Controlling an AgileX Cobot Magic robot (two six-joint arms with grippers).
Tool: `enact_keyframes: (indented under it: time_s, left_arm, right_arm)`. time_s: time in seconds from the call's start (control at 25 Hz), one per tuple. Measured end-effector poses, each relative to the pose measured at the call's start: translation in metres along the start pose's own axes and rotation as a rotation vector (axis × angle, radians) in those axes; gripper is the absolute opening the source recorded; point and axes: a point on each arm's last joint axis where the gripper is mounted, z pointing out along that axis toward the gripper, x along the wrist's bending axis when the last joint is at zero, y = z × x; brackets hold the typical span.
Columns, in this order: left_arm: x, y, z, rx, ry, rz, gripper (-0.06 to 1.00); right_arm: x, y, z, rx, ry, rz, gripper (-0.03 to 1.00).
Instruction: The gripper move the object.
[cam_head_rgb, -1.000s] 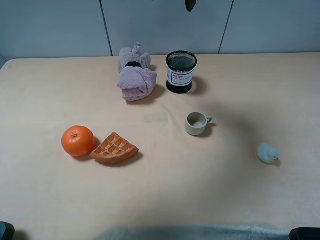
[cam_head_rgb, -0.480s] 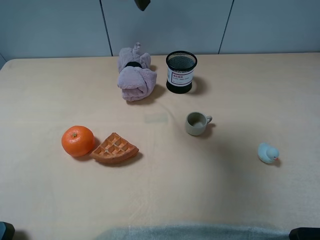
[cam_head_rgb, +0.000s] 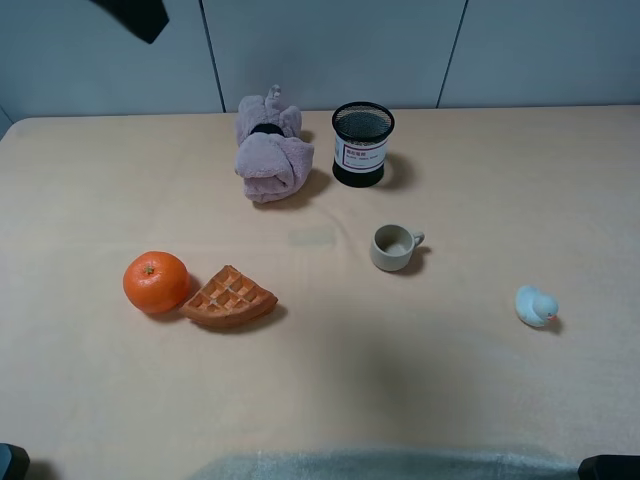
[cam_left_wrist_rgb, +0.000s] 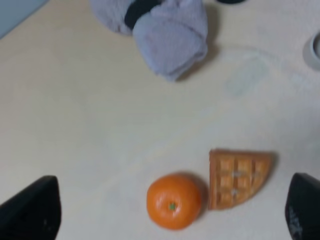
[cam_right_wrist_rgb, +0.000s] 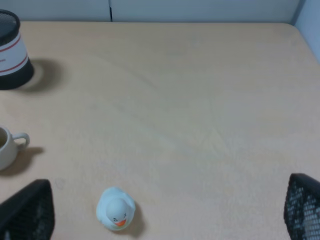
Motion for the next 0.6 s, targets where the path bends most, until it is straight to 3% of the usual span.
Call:
enact_keyframes:
  time_s: [0.36,0.6]
  left_arm:
    - [0.013,-0.075,-0.051,-0.075,-0.005,-0.007,0.98]
    - [0.015,-0.127,-0.085,-0.177,-0.08,-0.048,0.99]
  right_arm:
    - [0.0,0.0,0.0,0.0,0.0,0.0,0.69]
    - [0.0,0.0,0.0,0.0,0.0,0.0,0.69]
